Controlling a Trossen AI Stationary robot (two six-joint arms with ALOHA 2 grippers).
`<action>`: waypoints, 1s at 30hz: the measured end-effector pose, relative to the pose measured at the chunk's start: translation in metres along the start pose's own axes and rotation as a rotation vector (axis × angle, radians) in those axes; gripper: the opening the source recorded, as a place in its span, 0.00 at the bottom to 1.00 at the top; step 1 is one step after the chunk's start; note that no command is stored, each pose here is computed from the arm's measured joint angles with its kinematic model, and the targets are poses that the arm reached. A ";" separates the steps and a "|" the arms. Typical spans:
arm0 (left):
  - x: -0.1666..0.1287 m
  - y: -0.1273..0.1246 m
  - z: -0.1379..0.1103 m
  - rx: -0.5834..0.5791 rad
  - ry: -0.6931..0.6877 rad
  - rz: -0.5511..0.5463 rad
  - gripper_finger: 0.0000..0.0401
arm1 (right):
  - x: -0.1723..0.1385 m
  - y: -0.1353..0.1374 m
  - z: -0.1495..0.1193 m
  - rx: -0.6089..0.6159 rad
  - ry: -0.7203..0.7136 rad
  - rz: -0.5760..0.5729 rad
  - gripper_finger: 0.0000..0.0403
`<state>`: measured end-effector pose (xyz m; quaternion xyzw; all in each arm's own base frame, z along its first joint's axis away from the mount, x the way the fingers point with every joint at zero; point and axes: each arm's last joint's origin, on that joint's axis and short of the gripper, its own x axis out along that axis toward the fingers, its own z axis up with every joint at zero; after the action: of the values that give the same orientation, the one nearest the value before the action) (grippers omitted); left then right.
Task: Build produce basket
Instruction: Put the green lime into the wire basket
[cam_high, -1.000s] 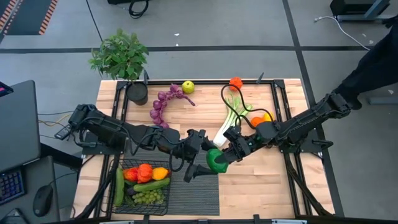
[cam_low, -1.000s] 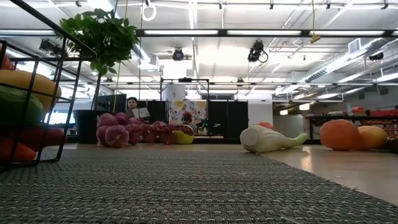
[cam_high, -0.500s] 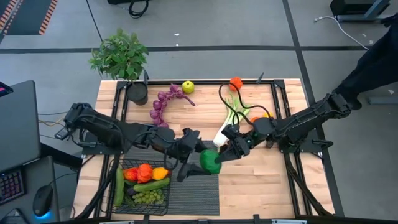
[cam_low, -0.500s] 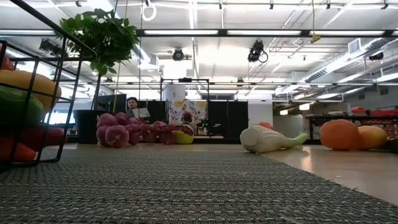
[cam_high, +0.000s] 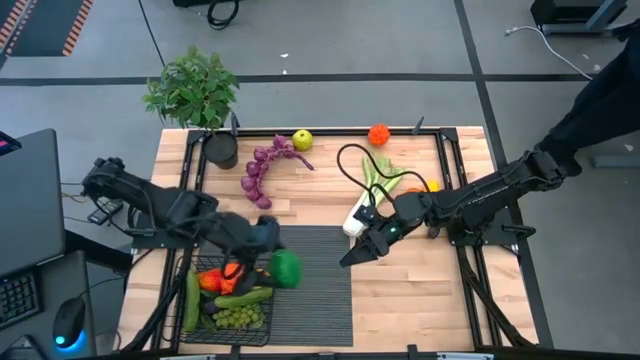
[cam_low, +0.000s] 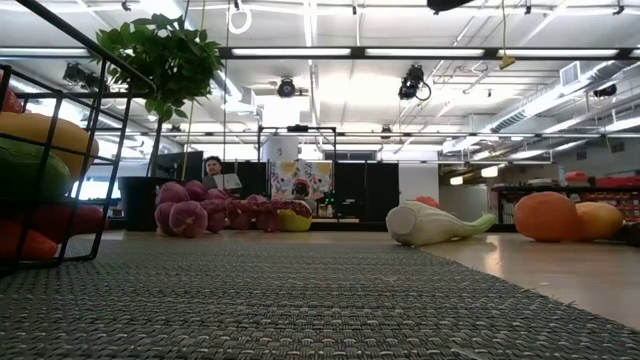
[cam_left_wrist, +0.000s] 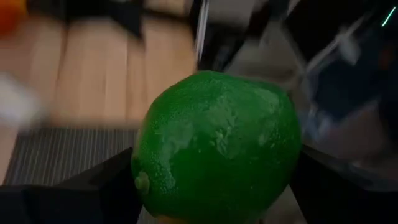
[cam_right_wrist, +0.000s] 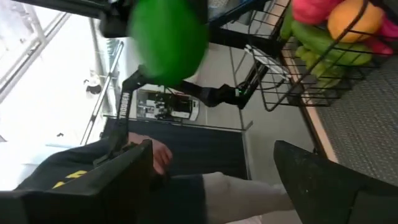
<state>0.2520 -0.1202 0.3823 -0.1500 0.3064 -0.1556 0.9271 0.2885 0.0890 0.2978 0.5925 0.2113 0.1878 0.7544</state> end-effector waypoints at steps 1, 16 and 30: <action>-0.002 -0.001 -0.007 -0.016 0.055 0.016 0.84 | 0.000 -0.001 0.000 0.001 0.002 -0.011 0.84; -0.013 -0.027 -0.066 -0.128 0.455 0.120 0.84 | -0.001 -0.002 0.002 -0.090 -0.015 -0.024 0.83; 0.003 -0.030 -0.125 -0.476 0.553 0.324 0.84 | 0.000 -0.003 -0.001 -0.212 -0.031 -0.054 0.79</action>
<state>0.1718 -0.1712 0.2957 -0.2630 0.5914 0.0335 0.7615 0.2883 0.0887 0.2946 0.5061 0.1943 0.1798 0.8208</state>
